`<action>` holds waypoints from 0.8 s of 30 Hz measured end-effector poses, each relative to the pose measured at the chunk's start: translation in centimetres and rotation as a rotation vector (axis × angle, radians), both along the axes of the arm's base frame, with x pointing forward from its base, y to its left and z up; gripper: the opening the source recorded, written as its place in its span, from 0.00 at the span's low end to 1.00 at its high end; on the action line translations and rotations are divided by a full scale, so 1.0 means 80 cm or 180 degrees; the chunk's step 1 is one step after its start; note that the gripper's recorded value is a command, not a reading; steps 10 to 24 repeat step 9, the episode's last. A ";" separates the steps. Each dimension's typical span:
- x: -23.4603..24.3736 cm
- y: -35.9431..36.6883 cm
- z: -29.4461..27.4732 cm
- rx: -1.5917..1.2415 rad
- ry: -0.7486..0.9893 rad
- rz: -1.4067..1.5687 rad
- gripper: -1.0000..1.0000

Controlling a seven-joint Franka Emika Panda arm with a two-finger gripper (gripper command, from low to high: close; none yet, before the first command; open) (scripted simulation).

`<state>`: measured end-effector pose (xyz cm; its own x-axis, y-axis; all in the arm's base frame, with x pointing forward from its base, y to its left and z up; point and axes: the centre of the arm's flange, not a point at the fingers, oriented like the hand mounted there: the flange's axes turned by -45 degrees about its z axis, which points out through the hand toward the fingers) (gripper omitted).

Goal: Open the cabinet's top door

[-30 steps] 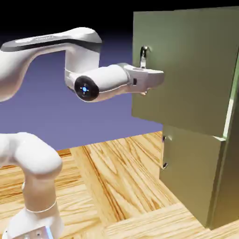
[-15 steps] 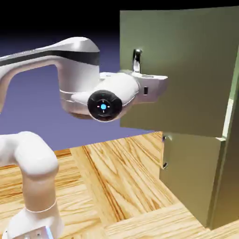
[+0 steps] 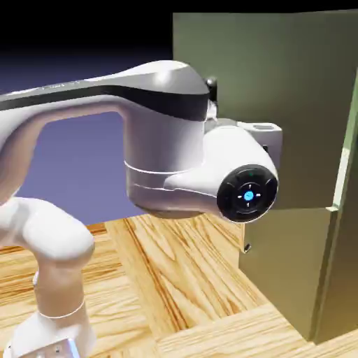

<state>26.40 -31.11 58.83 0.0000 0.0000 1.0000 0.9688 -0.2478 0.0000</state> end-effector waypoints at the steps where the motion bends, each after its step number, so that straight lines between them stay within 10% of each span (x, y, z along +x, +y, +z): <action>1: 0.002 -0.010 0.000 0.0000 0.0000 0.0080 0.00; 8: 0.023 -0.069 0.000 0.0000 0.0000 0.0593 0.00; 9: 0.024 -0.072 0.000 0.0000 0.0000 0.0616 1.00; 24: 0.024 -0.072 0.000 0.0000 0.0000 0.0616 1.00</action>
